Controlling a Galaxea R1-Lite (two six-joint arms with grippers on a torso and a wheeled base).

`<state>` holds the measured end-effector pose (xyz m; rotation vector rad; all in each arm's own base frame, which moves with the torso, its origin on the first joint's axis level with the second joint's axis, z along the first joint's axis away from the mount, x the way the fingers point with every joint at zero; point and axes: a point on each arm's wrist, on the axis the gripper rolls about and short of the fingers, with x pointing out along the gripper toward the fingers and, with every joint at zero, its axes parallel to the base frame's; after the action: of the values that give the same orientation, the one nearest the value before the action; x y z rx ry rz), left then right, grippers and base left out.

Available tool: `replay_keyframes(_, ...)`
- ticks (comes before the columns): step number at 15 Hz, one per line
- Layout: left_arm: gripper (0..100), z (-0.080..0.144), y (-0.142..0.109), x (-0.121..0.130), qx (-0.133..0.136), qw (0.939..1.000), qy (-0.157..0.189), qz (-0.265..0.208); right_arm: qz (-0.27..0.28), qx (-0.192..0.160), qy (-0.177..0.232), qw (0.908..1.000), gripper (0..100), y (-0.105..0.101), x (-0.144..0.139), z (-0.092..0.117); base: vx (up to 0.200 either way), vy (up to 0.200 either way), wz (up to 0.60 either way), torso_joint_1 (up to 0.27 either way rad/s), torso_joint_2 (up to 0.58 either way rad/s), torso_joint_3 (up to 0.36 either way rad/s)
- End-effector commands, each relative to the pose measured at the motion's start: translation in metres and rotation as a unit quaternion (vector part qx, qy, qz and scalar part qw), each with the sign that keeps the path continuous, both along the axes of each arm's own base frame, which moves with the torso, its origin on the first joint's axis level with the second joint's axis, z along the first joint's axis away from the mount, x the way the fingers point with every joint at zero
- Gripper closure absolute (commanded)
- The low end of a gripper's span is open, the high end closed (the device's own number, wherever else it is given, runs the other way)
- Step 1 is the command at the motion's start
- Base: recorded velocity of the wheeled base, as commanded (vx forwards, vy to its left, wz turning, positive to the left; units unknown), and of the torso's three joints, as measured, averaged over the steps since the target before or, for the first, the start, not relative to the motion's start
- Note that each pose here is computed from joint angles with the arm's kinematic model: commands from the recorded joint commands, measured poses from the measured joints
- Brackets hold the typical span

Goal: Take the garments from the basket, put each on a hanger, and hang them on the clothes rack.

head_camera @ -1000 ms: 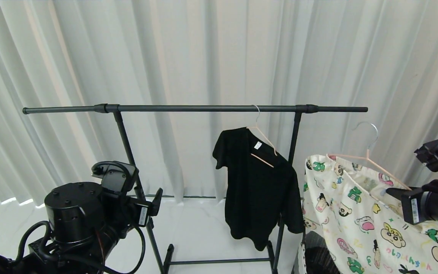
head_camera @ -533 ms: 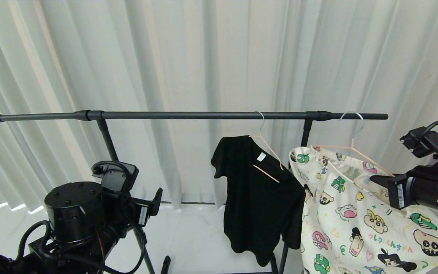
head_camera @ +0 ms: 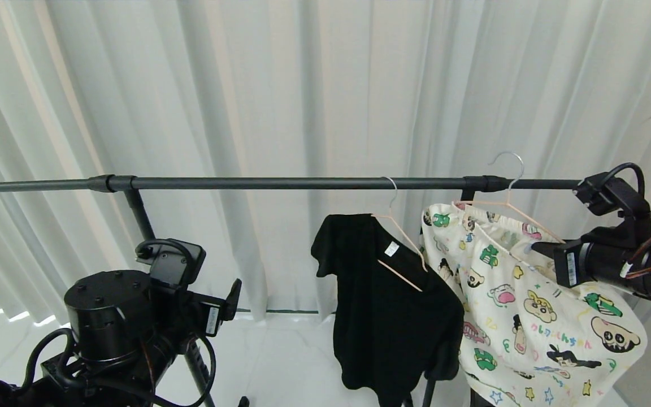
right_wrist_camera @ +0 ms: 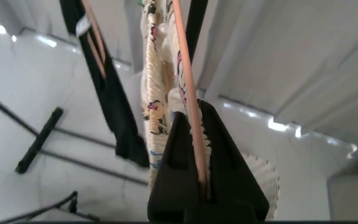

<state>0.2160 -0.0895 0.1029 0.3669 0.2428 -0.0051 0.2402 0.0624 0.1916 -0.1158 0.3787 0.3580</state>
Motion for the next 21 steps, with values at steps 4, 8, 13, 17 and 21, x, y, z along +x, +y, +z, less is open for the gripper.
replay_keyframes(4, 0, 0.000, 0.000, 0.000, -0.001, 1.0000, 0.000, 0.001, 0.020, -0.004, 0.019, 0.9996, 100, 0.014, 0.011, -0.010, 0.150, 0.000, 0.00, 0.003, 0.00, 0.002)
replay_keyframes(8, 0, 0.000, -0.001, 0.003, -0.004, 1.0000, -0.002, 0.002, 0.045, -0.007, 0.028, 0.9985, 100, 0.030, 0.016, -0.016, 0.000, 0.000, 0.00, 0.000, 0.00, 0.000)
replay_keyframes(13, 0, 0.000, -0.003, 0.002, 0.005, 1.0000, -0.002, -0.004, 0.043, -0.014, 0.045, 0.9980, 100, 0.036, 0.035, -0.027, 0.000, 0.000, 0.00, 0.000, 0.00, 0.000)
replay_keyframes(17, 0, 0.001, -0.003, 0.001, 0.007, 1.0000, -0.002, -0.006, 0.029, -0.025, 0.066, 0.9971, 100, 0.038, 0.042, -0.041, 0.000, 0.000, 0.00, 0.000, 0.00, 0.000)
replay_keyframes(21, 0, 0.000, -0.015, -0.005, 0.022, 0.9990, 0.000, -0.038, 0.029, -0.020, 0.047, 0.9983, 100, 0.043, 0.055, -0.042, 0.000, 0.000, 0.00, 0.000, 0.00, 0.000)
